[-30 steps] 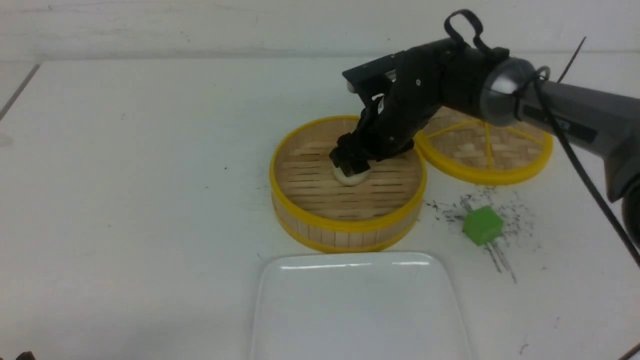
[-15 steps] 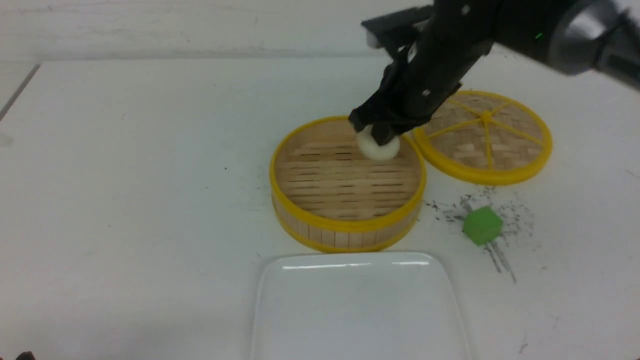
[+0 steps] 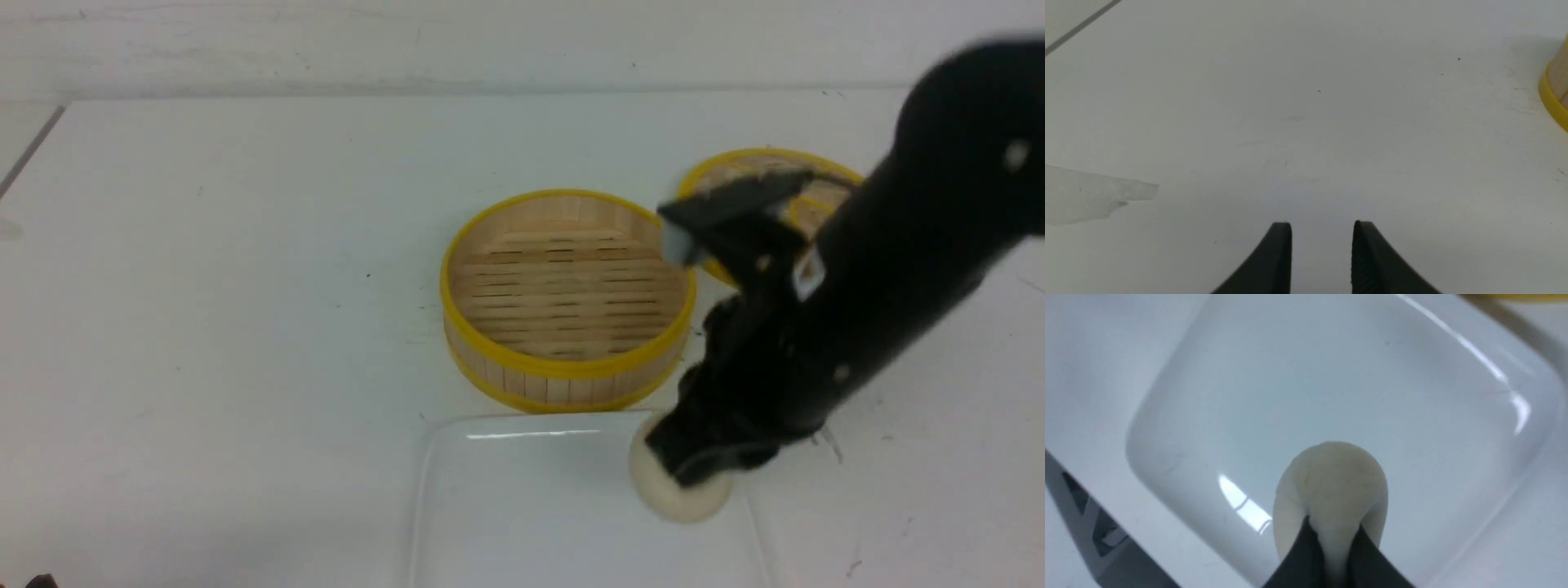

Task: Put the steamed buns into the plate on the white tablecloth.

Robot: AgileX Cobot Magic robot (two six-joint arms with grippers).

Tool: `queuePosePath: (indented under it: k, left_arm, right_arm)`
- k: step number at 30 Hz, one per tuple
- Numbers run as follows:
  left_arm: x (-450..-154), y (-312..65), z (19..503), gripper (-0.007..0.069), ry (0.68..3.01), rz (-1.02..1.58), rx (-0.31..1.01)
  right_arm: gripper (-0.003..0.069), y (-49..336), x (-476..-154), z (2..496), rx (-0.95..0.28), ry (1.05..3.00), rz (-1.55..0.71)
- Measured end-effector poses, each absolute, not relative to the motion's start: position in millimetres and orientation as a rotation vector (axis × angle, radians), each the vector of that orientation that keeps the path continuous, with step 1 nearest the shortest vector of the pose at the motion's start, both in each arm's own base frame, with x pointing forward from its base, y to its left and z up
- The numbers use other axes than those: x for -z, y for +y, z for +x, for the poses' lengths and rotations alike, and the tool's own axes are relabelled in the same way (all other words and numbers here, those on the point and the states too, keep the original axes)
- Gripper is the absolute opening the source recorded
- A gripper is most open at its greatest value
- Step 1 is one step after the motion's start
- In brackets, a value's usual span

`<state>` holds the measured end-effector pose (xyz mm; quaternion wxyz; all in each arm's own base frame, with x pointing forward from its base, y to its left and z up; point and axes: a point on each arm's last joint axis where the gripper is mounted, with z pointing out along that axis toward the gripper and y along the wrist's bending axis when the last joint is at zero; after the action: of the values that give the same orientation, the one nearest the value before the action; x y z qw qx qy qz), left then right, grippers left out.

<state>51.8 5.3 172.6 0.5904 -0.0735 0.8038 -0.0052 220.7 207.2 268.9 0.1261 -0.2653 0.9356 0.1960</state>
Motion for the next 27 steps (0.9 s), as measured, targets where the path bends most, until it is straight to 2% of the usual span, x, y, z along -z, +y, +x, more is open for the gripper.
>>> queuePosePath:
  k: [1,2,3,6,8,9,11,13,15,17,20,24,27]
  left_arm:
    - [-173,5,52,0.0241,1.871,-0.171,0.012]
    - [-173,5,52,0.0241,1.871,-0.171,0.012]
    - [-173,5,52,0.0241,1.871,-0.171,0.012]
    - [-173,5,52,0.0241,1.871,-0.171,0.012]
    - [-173,5,52,0.0241,1.871,-0.171,0.012]
    - [-173,5,52,0.0241,1.871,-0.171,0.012]
    - [-173,5,52,0.0241,1.871,-0.170,0.011]
    - [-173,5,52,0.0241,1.871,-0.170,0.011]
    - [-173,5,52,0.0241,1.871,-0.170,0.011]
    - [-173,5,52,0.0241,1.871,-0.170,0.011]
    - [-173,5,52,0.0241,1.871,-0.170,0.010]
    - [-173,5,52,0.0241,1.871,-0.170,0.010]
    - [-173,5,52,0.0241,1.871,-0.169,0.009]
  right_arm:
    - [0.0035,207,-266,220,-0.569,2.722,-0.770]
    - [0.0048,208,-241,216,-0.550,2.718,-0.739]
    - [0.0061,208,-229,215,-0.541,2.708,-0.723]
    - [0.0136,209,-205,219,-0.520,2.691,-0.671]
    - [0.0204,212,-196,222,-0.510,2.685,-0.657]
    - [0.0213,213,-195,222,-0.511,2.685,-0.656]
    - [0.0328,216,-185,227,-0.499,2.681,-0.641]
    - [0.0392,217,-179,229,-0.493,2.691,-0.636]
    - [0.0423,217,-179,229,-0.492,2.697,-0.636]
    - [0.0484,217,-186,228,-0.503,2.728,-0.633]
    - [0.0516,216,-213,227,-0.516,2.726,-0.664]
    - [0.0522,204,-270,221,-0.496,2.654,-0.734]
    - [0.0501,182,-321,207,-0.436,2.597,-0.755]
